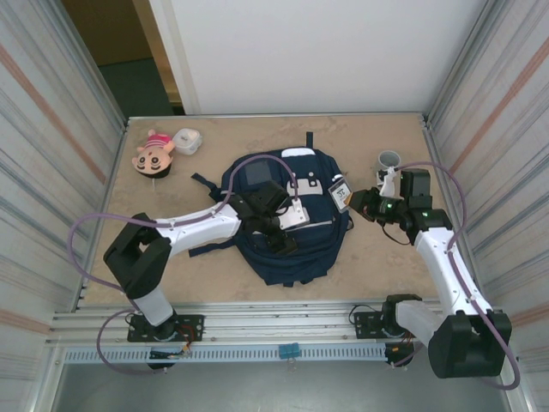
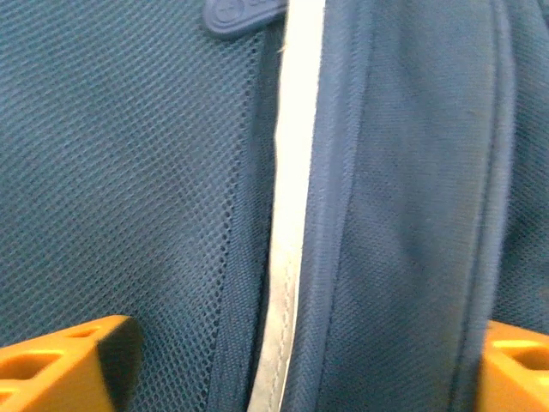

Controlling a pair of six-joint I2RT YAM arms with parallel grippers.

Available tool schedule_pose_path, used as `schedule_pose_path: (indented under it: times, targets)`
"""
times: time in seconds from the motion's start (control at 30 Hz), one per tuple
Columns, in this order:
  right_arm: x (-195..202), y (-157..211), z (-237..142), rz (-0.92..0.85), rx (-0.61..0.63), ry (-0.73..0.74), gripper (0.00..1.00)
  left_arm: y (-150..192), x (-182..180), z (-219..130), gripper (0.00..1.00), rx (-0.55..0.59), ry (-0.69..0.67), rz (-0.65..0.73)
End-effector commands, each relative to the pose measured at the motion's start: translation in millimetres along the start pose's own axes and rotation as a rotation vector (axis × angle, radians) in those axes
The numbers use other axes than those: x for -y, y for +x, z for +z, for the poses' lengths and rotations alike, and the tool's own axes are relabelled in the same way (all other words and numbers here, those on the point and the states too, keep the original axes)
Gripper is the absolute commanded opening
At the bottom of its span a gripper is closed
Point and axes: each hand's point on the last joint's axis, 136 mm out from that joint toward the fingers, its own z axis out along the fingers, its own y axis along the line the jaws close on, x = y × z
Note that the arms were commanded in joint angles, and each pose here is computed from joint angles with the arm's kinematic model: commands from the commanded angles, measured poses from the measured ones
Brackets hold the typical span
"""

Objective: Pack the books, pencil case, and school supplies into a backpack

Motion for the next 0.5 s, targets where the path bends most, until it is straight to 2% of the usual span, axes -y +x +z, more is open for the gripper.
schedule_pose_path:
  times: [0.0,0.1,0.2,0.3,0.47]
  targets:
    - [0.3,6.9,-3.7,-0.017,-0.011,-0.016,0.12,-8.6,-14.2,1.3,0.65,0.001,-0.061,0.033]
    - [2.6,5.9,-8.7,-0.006,0.007,-0.014,0.11,-18.1,-22.2,-8.6,0.33,0.029,-0.104,0.0]
    - [10.5,-0.7,-18.6,0.032,0.043,-0.017,0.11,-42.6,-24.4,-33.1,0.16,0.144,-0.123,-0.035]
    - [26.2,-6.1,-31.0,0.121,0.074,-0.015,0.11,-68.2,-26.4,-61.9,0.06,0.255,-0.128,-0.094]
    - [42.3,-1.6,-44.3,0.212,0.104,-0.01,0.12,-97.3,-51.3,-104.5,0.03,0.377,-0.166,-0.25]
